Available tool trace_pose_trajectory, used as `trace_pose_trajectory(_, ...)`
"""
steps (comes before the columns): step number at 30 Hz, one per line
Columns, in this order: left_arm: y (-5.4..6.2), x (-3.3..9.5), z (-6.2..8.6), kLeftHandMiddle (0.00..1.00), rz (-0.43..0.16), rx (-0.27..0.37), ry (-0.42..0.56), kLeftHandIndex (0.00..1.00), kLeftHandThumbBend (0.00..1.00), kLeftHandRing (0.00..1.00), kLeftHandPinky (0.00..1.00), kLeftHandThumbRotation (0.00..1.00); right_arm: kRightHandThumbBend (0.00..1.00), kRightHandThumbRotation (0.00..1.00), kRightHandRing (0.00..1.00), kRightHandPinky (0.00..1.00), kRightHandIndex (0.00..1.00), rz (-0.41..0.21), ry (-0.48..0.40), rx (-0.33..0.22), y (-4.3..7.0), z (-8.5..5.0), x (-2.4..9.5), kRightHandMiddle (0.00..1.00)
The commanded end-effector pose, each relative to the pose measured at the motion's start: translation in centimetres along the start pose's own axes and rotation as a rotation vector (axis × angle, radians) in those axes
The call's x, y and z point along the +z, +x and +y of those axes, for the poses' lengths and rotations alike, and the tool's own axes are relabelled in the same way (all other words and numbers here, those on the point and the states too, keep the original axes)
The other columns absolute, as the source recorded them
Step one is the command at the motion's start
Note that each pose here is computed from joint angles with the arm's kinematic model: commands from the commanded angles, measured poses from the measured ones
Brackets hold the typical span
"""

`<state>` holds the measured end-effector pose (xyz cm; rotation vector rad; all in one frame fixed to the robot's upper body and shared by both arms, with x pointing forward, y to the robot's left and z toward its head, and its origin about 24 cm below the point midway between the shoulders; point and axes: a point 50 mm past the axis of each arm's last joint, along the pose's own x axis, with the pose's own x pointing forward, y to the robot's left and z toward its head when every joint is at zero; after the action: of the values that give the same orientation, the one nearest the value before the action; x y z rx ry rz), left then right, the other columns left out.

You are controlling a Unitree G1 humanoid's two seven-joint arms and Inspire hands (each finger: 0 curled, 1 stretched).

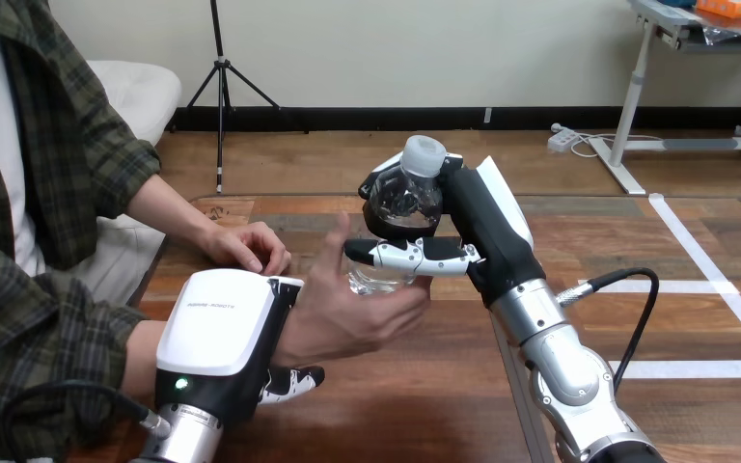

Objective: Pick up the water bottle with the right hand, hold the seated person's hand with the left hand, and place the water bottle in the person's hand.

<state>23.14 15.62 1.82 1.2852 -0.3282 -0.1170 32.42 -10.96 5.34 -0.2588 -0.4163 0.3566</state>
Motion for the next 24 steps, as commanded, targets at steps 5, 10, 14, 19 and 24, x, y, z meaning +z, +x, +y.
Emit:
trace_pose_trajectory(5, 0.5, 1.2, 0.3, 0.38, -0.044, 0.013, -0.032, 0.36, 0.87, 0.35, 0.33, 0.0, 0.72, 0.0, 0.41, 0.35, 0.48, -0.149, 0.015, -0.038, 0.9, -1.5, 2.3, 0.47)
trace_pose_trajectory(10, 0.5, 1.2, 0.3, 0.38, -0.042, 0.009, -0.036, 0.36, 0.87, 0.35, 0.33, 0.0, 0.72, 0.0, 0.4, 0.34, 0.48, -0.159, 0.011, -0.029, 0.5, -1.5, 2.4, 0.46)
trace_pose_trajectory(14, 0.5, 1.1, 0.3, 0.38, -0.04, 0.006, -0.039, 0.36, 0.87, 0.35, 0.33, 0.0, 0.72, 0.0, 0.39, 0.33, 0.47, -0.168, 0.015, -0.021, 0.2, -1.5, 2.5, 0.46)
trace_pose_trajectory(19, 0.5, 1.1, 0.3, 0.38, -0.04, 0.006, -0.038, 0.37, 0.87, 0.35, 0.34, 0.0, 0.73, 0.0, 0.38, 0.32, 0.47, -0.176, 0.029, -0.013, -0.1, -1.5, 2.6, 0.45)
trace_pose_trajectory(24, 0.5, 1.0, 0.3, 0.38, -0.038, 0.005, -0.039, 0.37, 0.87, 0.35, 0.34, 0.0, 0.73, 0.0, 0.38, 0.33, 0.47, -0.181, 0.041, 0.002, -0.5, -1.4, 2.7, 0.45)
